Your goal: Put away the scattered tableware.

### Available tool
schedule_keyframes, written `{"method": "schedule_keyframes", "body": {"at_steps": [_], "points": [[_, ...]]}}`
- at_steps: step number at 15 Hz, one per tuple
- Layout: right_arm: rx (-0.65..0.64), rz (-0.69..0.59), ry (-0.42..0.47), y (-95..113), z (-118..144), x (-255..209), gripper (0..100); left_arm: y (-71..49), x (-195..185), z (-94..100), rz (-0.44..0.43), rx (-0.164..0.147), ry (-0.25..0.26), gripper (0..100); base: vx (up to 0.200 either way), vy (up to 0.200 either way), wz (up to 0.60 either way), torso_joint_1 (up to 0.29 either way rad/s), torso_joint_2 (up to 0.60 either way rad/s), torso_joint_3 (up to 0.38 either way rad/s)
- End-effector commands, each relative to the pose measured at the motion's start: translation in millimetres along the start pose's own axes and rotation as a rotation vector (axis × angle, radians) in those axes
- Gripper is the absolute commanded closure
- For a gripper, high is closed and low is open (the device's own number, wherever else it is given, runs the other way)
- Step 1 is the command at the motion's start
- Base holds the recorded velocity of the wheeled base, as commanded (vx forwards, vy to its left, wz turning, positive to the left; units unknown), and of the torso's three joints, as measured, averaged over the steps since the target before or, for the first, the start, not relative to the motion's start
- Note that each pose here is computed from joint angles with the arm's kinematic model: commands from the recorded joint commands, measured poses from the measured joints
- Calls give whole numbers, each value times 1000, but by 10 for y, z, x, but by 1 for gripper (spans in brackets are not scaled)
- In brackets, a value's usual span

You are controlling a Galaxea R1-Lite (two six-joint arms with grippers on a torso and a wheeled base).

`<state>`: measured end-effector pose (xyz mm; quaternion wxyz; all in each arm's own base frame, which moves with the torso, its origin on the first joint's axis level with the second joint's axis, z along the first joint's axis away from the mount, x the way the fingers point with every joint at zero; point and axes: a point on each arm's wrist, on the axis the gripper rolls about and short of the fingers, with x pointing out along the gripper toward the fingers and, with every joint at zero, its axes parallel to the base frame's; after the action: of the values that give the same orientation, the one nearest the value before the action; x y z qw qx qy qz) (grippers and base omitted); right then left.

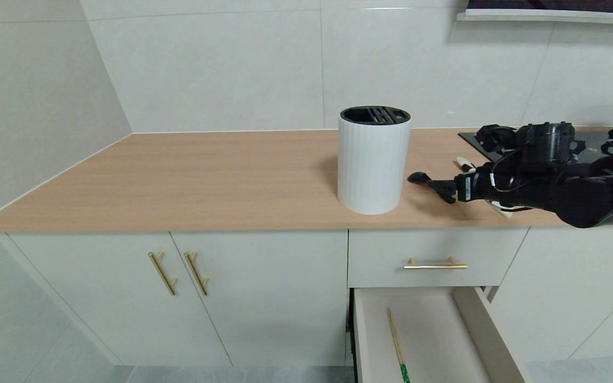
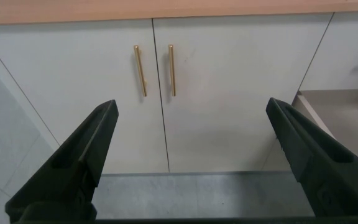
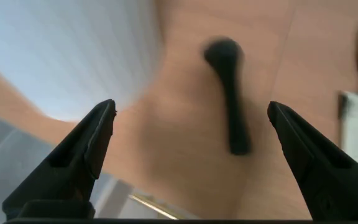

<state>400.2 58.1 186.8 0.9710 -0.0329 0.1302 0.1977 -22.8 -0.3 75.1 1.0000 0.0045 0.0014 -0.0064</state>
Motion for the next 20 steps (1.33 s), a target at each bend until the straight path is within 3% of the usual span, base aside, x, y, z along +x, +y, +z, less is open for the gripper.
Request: {"method": "schedule_keyframes", "body": {"at_steps": [1, 7, 15, 16, 20], "points": [[-21, -16, 42, -135, -176, 110, 0, 0, 0, 0, 0, 0, 0, 0, 0, 0, 0, 0, 0, 0], [-35, -21, 83, -185, -357, 304, 0, 0, 0, 0, 0, 0, 0, 0, 0, 0, 0, 0, 0, 0], [-35, -50, 89, -201, -414, 468, 0, 0, 0, 0, -1, 0, 0, 0, 0, 0, 0, 0, 0, 0], [-35, -52, 87, -202, -410, 468, 100, 0, 0, 0, 0, 0, 0, 0, 0, 0, 0, 0, 0, 0], [-32, -49, 92, -194, -420, 469, 100, 0, 0, 0, -1, 0, 0, 0, 0, 0, 0, 0, 0, 0]]}}
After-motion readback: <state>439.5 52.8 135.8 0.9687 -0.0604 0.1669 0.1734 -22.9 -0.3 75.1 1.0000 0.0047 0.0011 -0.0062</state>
